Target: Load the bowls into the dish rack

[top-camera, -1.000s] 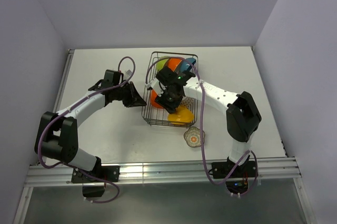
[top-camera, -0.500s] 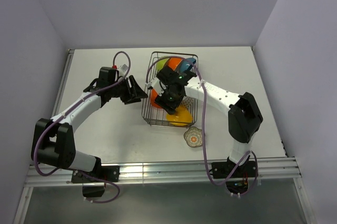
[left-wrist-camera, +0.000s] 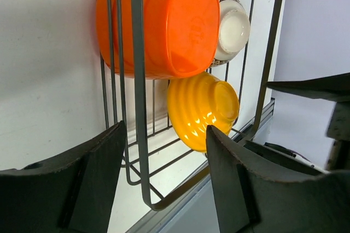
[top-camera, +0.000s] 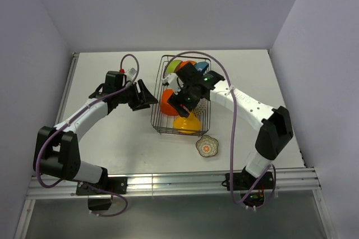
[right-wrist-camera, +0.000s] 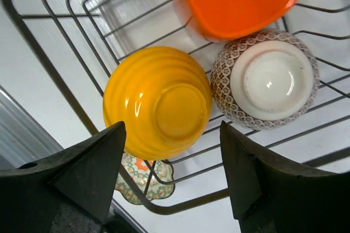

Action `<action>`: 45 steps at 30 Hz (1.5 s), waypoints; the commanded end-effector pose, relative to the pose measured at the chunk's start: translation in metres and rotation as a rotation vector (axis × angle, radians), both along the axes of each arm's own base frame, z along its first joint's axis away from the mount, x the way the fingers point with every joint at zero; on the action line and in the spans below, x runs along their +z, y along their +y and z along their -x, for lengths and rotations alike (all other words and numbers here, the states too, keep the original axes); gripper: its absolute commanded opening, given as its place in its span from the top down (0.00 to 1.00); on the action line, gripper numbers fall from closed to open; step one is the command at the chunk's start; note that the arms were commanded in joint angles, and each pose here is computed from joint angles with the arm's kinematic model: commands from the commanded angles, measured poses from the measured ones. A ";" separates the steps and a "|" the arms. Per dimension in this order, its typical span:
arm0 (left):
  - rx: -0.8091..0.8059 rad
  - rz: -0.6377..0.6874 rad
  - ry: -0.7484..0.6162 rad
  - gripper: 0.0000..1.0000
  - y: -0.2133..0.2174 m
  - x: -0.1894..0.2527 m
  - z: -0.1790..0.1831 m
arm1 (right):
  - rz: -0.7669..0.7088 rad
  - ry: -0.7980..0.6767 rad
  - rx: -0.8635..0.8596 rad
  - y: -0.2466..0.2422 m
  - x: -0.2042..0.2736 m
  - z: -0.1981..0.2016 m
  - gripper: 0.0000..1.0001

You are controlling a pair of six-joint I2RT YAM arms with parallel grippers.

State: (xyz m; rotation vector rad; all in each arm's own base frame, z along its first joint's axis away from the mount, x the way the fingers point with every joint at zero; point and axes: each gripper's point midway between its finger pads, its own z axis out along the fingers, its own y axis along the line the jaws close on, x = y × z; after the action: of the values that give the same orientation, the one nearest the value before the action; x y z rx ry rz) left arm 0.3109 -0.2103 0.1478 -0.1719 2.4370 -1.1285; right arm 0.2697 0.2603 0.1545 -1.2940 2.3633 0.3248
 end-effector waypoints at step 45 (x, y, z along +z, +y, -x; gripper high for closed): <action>-1.749 -0.276 -1.380 0.38 -0.145 -0.012 0.189 | -0.487 0.372 -0.726 -0.217 0.008 0.004 0.14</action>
State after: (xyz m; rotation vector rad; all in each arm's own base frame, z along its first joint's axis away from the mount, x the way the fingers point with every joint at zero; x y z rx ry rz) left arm 0.1249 -0.3548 0.1599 2.0732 1.1450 -0.8265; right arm 0.2682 0.0447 0.1445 -0.1712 2.6706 0.8782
